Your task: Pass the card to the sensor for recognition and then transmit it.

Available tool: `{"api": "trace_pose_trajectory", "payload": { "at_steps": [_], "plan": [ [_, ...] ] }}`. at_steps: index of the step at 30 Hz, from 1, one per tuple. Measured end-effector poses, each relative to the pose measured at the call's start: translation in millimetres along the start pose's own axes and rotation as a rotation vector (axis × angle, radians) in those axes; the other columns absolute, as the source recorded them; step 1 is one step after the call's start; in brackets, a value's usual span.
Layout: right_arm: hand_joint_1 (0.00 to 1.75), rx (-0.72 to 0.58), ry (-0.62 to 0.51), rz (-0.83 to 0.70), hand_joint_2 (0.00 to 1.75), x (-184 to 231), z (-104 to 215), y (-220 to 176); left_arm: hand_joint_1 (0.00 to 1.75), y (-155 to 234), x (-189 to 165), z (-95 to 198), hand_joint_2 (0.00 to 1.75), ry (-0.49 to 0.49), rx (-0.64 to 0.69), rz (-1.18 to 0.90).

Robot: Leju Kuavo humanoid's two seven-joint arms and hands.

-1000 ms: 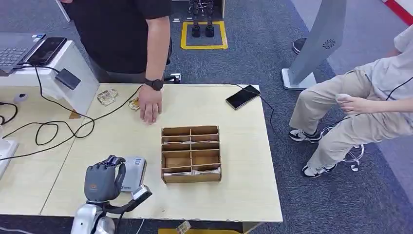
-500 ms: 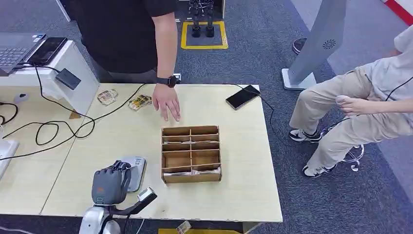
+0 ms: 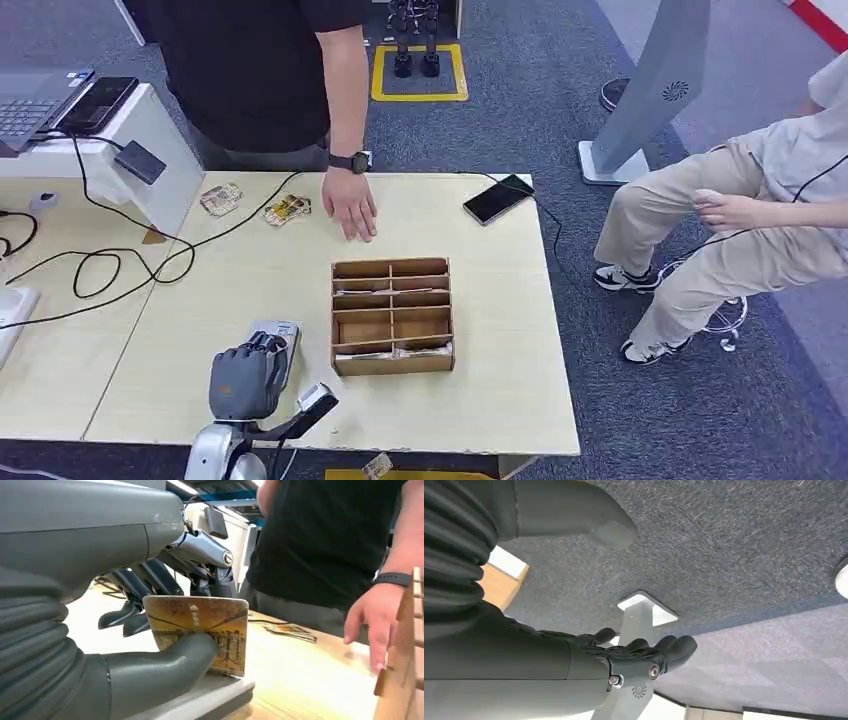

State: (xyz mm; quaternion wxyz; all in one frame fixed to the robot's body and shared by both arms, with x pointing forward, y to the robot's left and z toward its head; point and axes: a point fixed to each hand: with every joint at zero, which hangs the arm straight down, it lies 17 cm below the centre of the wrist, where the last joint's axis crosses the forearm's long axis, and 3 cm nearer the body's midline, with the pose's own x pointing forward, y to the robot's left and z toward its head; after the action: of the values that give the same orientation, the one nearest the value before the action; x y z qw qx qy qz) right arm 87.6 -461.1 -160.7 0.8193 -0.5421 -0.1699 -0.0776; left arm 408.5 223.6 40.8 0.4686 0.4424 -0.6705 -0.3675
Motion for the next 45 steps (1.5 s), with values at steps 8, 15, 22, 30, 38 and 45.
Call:
{"api": "trace_pose_trajectory", "payload": {
  "at_steps": [8,15,22,30,38,45],
  "plan": [
    [0.00,-0.001,0.000,-0.001,1.75,0.0,-0.2,-0.2,1.75,-3.1,4.3,-0.4,1.75,-0.010,-0.009,0.001],
    [0.00,-0.001,0.001,-0.003,1.75,-0.1,-0.2,-0.3,1.75,-5.5,6.3,-0.1,1.75,-0.013,-0.015,0.004],
    [0.00,-0.002,-0.001,-0.006,1.75,0.3,-0.2,-0.4,1.75,-6.7,13.1,-2.6,1.75,-0.016,-0.010,0.034],
    [0.00,-0.002,-0.002,-0.006,1.75,0.5,0.0,-0.3,1.75,-5.0,14.8,-3.8,1.75,-0.020,-0.001,0.048],
    [0.00,0.000,-0.009,0.001,1.75,1.5,-0.2,-0.1,1.68,39.3,25.5,-18.2,1.75,-0.120,0.137,0.059],
    [0.00,0.003,-0.026,0.012,1.75,4.5,-0.2,0.4,1.47,141.7,27.0,-43.6,1.75,-0.145,0.420,0.045]
  ]
}}
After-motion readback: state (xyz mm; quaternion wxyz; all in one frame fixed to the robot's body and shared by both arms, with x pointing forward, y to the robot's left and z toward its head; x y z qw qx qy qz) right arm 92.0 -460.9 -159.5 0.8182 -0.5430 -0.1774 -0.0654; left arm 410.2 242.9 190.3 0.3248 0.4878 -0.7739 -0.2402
